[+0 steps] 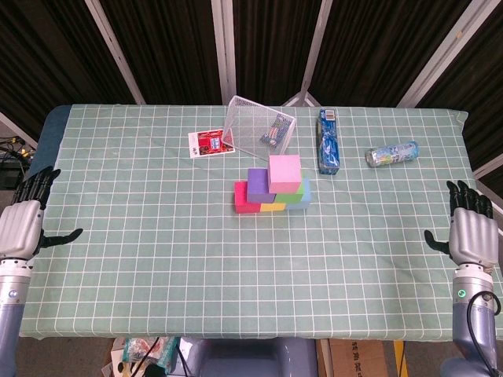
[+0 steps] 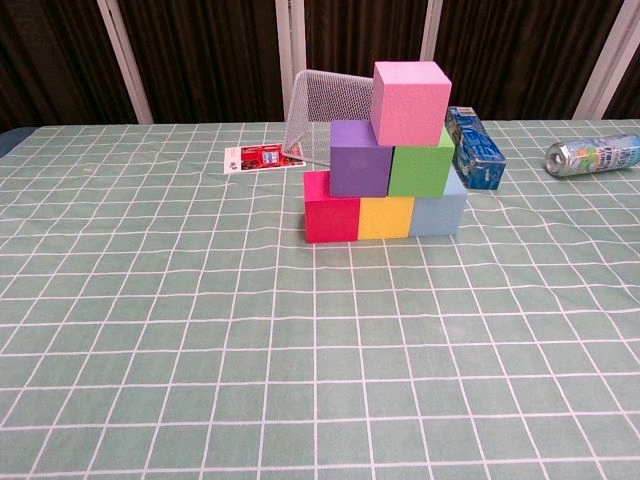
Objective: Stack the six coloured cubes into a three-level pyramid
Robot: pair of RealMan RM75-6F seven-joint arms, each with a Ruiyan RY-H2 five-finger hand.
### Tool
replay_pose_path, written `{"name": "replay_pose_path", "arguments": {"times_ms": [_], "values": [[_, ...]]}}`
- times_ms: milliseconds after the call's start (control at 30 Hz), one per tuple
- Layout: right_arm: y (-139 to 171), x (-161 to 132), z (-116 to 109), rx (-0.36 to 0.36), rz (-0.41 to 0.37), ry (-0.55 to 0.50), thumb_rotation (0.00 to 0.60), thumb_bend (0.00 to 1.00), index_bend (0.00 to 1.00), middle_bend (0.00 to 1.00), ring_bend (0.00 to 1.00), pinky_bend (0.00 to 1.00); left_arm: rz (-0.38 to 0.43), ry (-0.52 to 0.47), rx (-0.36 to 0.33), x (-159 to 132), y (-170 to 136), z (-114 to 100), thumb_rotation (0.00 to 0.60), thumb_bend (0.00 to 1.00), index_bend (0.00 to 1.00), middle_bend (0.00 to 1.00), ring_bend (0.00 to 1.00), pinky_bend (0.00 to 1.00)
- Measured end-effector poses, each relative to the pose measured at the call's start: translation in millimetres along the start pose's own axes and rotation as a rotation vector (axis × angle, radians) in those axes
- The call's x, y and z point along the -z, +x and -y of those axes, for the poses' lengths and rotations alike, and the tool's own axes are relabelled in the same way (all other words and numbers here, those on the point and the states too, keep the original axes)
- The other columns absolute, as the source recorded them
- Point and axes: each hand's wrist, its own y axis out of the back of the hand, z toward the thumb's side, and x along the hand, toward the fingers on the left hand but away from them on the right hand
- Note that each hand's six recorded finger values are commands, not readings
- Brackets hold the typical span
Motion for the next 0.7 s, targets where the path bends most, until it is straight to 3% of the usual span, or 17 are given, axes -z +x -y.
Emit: {"name": "replay_pose_path", "arguments": {"times_ms": [367,533,700], "values": [[17,41,38,0.030,0.003,-0.029,0.600,0.30,0.00,0.00,0.00,0.00,-0.063,0.041,-0.035,49,-13,4,0.600,0.10,0.00,0.00,0.00,0.01],[26,52,49,0.084,-0.048,-0.007,0.600,0.30,0.00,0.00,0.00,0.00,-0.090,0.089,-0.057,77,-22,5,0.600,0.10,0.00,0.00,0.00,0.01],[31,54,63,0.103,-0.099,0.005,0.600,0.30,0.00,0.00,0.00,0.00,-0.080,0.108,-0.073,85,-24,6,0.600,0.10,0.00,0.00,0.00,0.01]]}}
